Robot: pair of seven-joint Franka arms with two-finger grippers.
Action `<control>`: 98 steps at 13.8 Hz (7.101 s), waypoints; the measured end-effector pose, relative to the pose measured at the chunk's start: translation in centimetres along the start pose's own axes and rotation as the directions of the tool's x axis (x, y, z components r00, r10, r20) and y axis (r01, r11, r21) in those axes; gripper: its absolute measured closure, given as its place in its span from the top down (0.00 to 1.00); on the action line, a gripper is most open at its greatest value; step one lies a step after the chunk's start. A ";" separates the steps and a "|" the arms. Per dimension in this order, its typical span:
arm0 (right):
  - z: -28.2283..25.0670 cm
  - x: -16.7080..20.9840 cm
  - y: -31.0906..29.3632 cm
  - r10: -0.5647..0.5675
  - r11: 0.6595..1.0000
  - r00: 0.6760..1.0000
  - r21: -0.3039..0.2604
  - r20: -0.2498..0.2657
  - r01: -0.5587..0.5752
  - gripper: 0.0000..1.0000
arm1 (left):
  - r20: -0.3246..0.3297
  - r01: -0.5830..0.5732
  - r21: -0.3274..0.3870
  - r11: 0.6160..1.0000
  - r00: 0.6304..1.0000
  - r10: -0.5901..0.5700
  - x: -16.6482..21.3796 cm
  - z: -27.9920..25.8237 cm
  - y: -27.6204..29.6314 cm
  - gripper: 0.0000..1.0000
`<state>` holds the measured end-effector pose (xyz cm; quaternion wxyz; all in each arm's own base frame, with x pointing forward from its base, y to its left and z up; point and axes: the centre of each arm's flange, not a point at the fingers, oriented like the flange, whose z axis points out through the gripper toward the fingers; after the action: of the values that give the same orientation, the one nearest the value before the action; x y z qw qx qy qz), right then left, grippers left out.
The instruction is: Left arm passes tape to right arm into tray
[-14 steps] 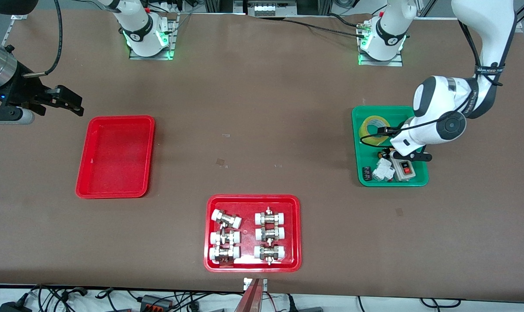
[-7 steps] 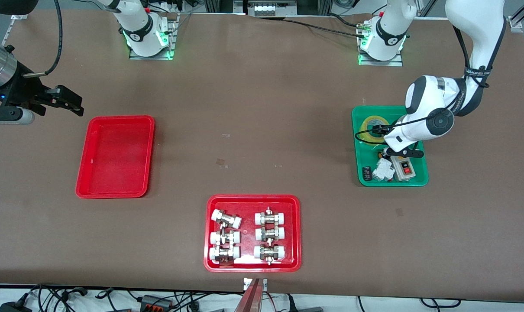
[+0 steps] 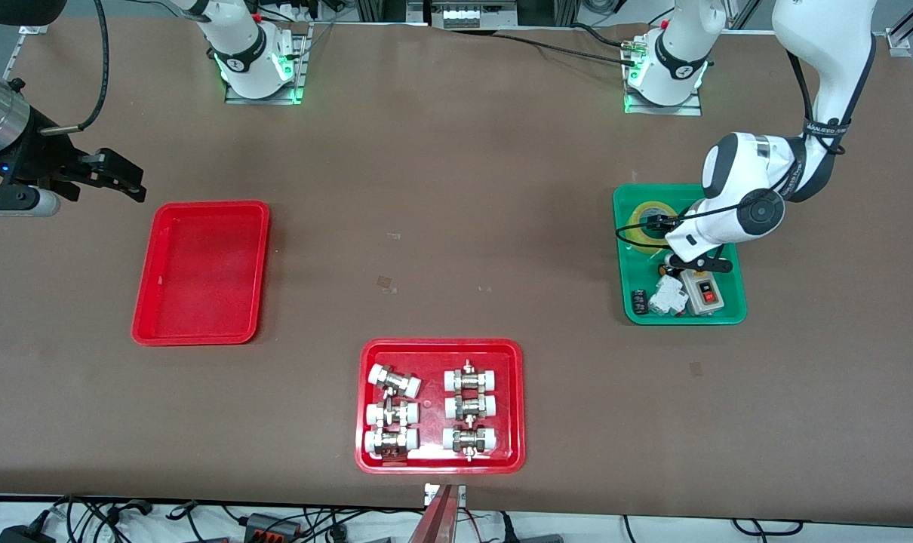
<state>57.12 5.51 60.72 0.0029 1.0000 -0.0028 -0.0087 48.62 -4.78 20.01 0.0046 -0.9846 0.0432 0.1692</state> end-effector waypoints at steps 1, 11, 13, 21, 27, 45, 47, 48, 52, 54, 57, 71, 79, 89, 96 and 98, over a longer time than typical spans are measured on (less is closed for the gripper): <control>0.0 0.0 0.0 0.000 1.000 1.000 0.000 0.000 0.000 1.00 | 0.000 0.000 0.000 1.000 1.000 0.000 0.0 0.0 0.0 0.87; 0.0 0.0 0.0 0.000 1.000 1.000 0.000 0.001 0.000 1.00 | -0.010 0.002 -0.006 1.000 1.000 -0.002 -0.2 0.5 -0.9 0.27; 0.0 0.0 0.0 0.000 1.000 1.000 0.000 0.001 0.000 1.00 | -0.012 0.010 -0.013 1.000 1.000 -0.010 -0.2 0.4 -1.9 0.21; 0.0 0.0 0.0 0.000 1.000 1.000 0.000 0.003 0.000 1.00 | -0.019 -0.020 -0.020 1.000 1.000 0.020 -0.3 -0.4 -2.8 0.21; 0.0 0.0 0.0 0.000 1.000 1.000 0.000 0.004 0.000 1.00 | 0.034 -0.033 -0.012 0.999 0.999 0.034 0.1 -7.5 -2.3 0.21; 0.0 0.1 0.9 0.015 1.000 1.000 -0.001 0.004 -0.015 1.00 | -0.094 -0.213 -0.311 0.926 0.977 0.193 1.8 -29.0 20.5 0.21; 0.5 0.2 0.9 0.015 1.000 1.000 -0.002 0.018 -0.015 1.00 | -0.099 -0.135 -0.338 0.931 0.989 0.107 2.8 -26.8 25.6 0.21; 1.4 0.4 0.7 0.013 1.000 0.999 -0.004 0.040 -0.013 1.00 | -0.103 -0.097 -0.355 0.930 0.993 0.064 3.1 -25.9 27.8 0.21; 6.1 1.5 0.5 -0.020 1.000 0.984 -0.006 0.176 0.021 1.00 | -0.135 0.007 -0.412 0.911 0.988 -0.068 3.6 -23.3 34.5 0.21; 7.9 1.9 -0.5 -0.052 0.997 0.974 0.075 0.222 0.036 1.00 | -0.133 0.017 -0.417 0.909 0.988 -0.079 3.9 -22.9 34.7 0.21; 9.1 2.2 -3.5 -0.085 0.944 0.960 0.329 0.265 -0.007 1.00 | -0.159 0.013 -0.436 0.900 0.983 -0.092 4.4 -22.8 35.3 0.21; 20.8 6.8 -23.0 -0.077 0.712 0.990 0.702 0.119 -0.029 1.00 | -0.066 0.243 -0.540 0.806 0.942 -0.328 5.2 -21.1 41.6 0.21; 22.3 6.4 -24.9 -0.136 0.711 0.988 0.701 0.066 0.051 1.00 | -0.196 0.104 -0.522 0.847 0.951 -0.238 6.6 -21.5 40.4 0.21; 22.9 6.4 -25.0 -0.181 0.703 0.983 0.703 0.033 0.106 0.60 | -0.280 0.034 -0.516 0.856 0.938 -0.206 7.3 -21.9 40.0 0.21; 22.9 6.5 -25.0 -0.210 0.695 0.978 0.703 0.002 0.148 0.56 | -0.284 0.033 -0.519 0.854 0.936 -0.209 7.5 -22.1 39.8 0.32; 22.9 6.5 -24.9 -0.210 0.695 0.978 0.703 0.002 0.148 0.56 | -0.288 0.040 -0.526 0.849 0.931 -0.222 7.9 -22.6 39.1 0.50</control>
<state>63.37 30.29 37.55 -0.3762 0.9208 0.0911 -0.0481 60.18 -44.91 38.89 -0.2527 -0.9649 -0.0715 0.0021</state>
